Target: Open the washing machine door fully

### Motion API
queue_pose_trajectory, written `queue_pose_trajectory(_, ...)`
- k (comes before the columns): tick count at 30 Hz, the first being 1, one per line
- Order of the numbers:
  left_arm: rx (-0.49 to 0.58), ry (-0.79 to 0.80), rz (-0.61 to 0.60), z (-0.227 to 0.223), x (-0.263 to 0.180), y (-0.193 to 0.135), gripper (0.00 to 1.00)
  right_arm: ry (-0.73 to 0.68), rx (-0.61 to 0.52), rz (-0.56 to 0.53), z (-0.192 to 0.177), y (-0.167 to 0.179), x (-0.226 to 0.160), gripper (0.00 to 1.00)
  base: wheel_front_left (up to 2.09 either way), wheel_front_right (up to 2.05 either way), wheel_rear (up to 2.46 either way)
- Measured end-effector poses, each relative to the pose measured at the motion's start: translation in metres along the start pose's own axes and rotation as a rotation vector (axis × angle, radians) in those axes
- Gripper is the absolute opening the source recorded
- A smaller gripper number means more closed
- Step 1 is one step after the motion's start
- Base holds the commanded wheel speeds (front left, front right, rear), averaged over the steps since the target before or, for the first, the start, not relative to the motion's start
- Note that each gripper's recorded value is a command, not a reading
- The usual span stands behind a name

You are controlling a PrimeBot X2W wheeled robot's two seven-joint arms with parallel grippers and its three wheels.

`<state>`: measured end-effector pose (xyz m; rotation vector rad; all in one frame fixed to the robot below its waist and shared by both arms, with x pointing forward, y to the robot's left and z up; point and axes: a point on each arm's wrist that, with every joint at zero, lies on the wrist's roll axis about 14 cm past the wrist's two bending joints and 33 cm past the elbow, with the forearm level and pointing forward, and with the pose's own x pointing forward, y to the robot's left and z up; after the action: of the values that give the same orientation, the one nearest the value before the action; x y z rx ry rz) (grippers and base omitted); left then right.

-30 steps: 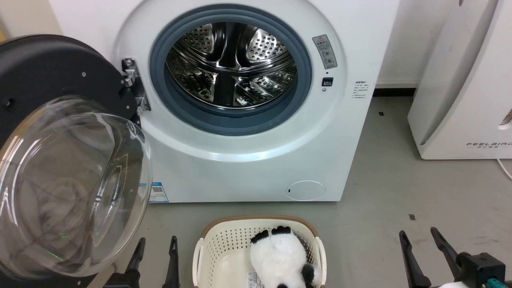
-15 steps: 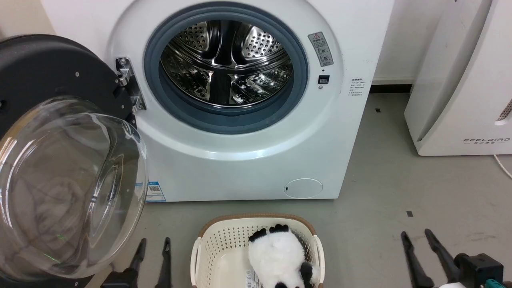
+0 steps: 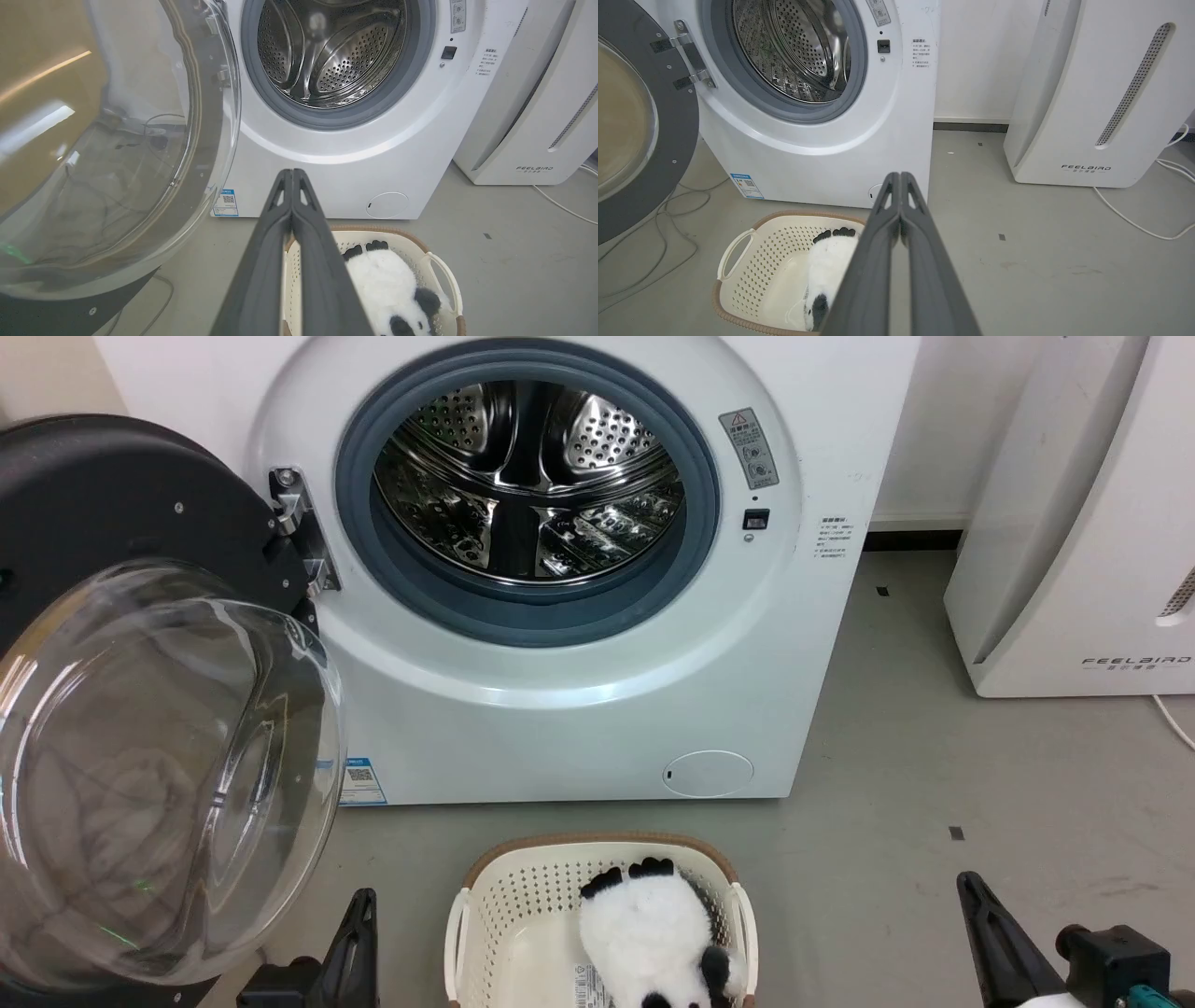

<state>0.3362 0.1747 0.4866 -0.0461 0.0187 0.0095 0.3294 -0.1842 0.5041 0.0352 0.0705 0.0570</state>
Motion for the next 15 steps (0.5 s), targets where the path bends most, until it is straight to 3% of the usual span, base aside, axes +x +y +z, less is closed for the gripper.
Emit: queue_pose_trajectory(15, 0.008, 0.001, -0.005, 0.0038, 0.0041, 0.0000, 0.00, -0.002, -0.008, 0.009, 0.0011, 0.0026, 0.0044, 0.00, 0.00, 0.00, 0.00)
